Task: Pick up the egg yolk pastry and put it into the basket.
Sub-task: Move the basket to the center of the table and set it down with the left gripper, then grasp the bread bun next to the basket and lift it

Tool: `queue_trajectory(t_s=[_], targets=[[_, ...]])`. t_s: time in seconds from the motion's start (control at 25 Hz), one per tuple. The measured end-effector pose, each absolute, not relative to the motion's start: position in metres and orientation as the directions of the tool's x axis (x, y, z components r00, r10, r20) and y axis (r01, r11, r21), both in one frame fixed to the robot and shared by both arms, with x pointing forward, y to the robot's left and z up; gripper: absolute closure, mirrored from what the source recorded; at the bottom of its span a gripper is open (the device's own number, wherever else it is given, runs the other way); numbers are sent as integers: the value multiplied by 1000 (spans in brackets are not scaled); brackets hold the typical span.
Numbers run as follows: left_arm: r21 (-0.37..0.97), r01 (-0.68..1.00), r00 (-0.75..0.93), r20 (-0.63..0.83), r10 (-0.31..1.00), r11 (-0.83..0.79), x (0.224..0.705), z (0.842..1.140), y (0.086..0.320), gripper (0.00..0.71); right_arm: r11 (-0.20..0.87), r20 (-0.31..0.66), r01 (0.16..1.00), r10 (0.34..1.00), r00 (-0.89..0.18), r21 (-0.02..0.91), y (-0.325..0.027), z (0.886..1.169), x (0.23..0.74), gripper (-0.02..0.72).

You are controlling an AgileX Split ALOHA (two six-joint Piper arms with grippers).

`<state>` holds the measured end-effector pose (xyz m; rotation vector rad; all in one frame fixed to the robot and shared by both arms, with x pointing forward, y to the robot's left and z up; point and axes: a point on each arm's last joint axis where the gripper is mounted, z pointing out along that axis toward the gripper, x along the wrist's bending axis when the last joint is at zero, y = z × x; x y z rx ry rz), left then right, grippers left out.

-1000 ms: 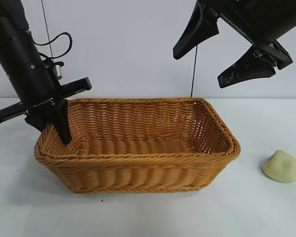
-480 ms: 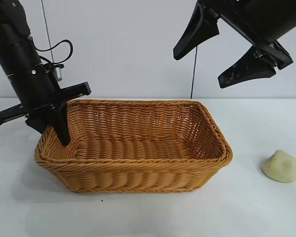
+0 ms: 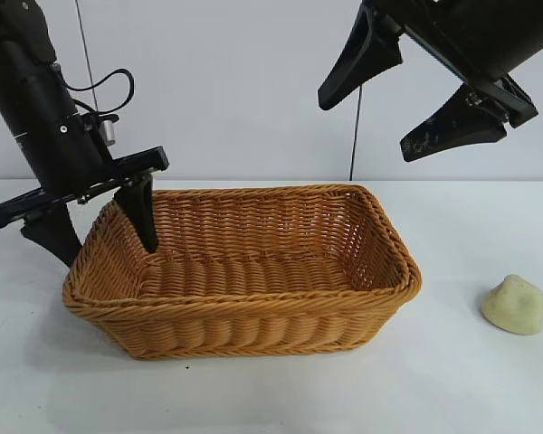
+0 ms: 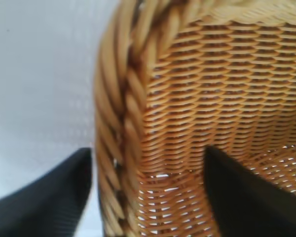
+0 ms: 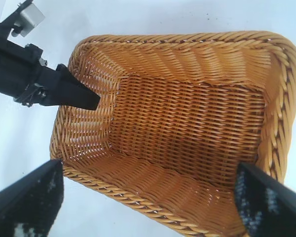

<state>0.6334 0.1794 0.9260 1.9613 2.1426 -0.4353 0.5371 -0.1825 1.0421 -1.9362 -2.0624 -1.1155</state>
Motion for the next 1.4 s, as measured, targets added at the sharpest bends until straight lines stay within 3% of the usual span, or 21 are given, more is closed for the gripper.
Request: queue_trajectory(t_s=[0.12, 0.28, 0.48, 0.6, 0.88, 1.08, 1.4], targets=[[-38, 997, -72, -356, 932, 62, 635, 947, 179, 126, -76, 535, 900, 824, -186, 429, -182, 1042, 537, 34], [97, 995, 1, -347, 938, 34, 636, 999, 182, 119, -77, 536, 901, 824, -185, 428, -182, 1042, 537, 34], [245, 969, 43, -229, 972, 14, 633, 1043, 198, 119, -73, 538, 903, 823, -185, 423, -182, 1042, 536, 34], [261, 965, 23, -155, 988, 18, 633, 1049, 217, 119, -73, 538, 903, 823, -185, 423, -182, 1042, 536, 34], [227, 962, -132, -93, 987, 150, 638, 1047, 288, 123, -73, 538, 903, 823, -185, 423, -182, 1042, 536, 34], [196, 968, -144, -76, 987, 157, 635, 1046, 306, 123, -73, 538, 903, 823, -185, 423, -182, 1042, 536, 34], [188, 975, -112, -61, 992, 121, 594, 1060, 307, 123, -72, 538, 904, 822, -185, 422, -182, 1042, 536, 34]])
